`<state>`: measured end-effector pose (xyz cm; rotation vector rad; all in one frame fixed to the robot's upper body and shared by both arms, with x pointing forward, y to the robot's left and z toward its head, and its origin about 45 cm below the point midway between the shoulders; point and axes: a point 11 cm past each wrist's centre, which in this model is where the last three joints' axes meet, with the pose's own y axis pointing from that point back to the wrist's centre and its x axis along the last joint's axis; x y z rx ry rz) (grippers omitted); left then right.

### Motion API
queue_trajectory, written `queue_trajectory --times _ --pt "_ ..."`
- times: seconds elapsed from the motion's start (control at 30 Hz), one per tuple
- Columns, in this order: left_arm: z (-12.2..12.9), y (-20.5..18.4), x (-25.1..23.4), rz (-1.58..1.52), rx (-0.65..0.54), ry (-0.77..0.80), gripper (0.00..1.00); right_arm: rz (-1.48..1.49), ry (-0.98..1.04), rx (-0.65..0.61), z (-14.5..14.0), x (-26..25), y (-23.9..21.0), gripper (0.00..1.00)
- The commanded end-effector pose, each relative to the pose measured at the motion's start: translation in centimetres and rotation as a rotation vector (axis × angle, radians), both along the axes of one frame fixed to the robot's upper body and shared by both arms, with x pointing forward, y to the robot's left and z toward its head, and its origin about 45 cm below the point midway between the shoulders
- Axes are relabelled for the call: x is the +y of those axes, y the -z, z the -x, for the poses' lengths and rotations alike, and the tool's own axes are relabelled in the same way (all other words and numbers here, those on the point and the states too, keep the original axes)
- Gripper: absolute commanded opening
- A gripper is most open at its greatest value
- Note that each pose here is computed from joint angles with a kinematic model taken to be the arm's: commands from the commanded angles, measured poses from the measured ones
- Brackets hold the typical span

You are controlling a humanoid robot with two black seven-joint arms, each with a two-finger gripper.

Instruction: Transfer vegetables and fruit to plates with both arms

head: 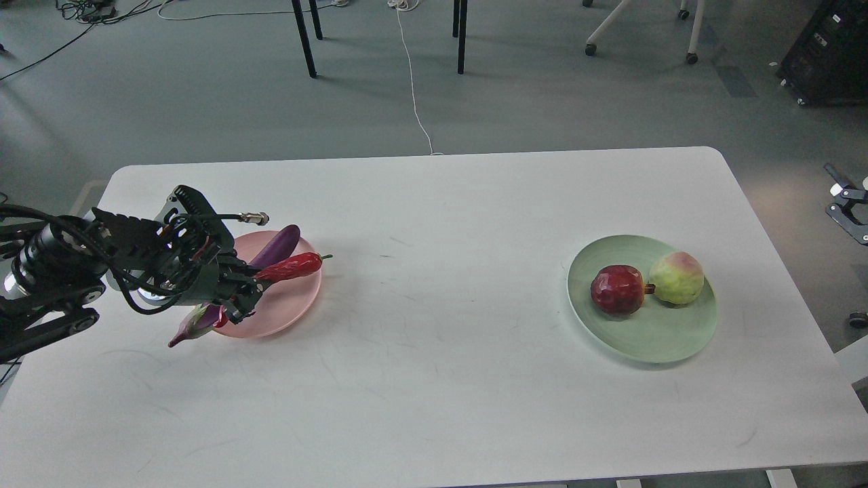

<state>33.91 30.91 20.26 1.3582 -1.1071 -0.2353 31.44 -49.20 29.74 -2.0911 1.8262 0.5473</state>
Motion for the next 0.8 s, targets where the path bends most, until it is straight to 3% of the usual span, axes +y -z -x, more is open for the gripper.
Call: queue_trajectory --times 0.0,0.17,0.33,0.47,0.77 --pt "0.2 0.4 0.1 -0.004 0.008 -0.006 0.33 -0.001 -0.001 -0.006 -0.1 0.0 -0.2 0.99" --pt "0.4 0.8 0.2 -0.001 0.018 -0.015 0.56 -0.002 0.002 -0.023 -0.3 0.0 -0.7 0.99" --pt "-0.6 -0.5 -0.3 0.034 -0.016 -0.023 0.67 -0.003 0.003 -0.037 -0.5 -0.1 -1.1 0.99" --pt "-3.0 -4.5 -2.7 0.239 -0.078 -0.09 0.91 0.0 0.015 -0.068 -1.1 -0.4 -2.0 0.99" --pt "-8.5 -9.8 -3.8 0.822 0.015 -0.444 0.98 0.009 0.033 -0.135 -2.3 -1.0 -4.0 0.99"
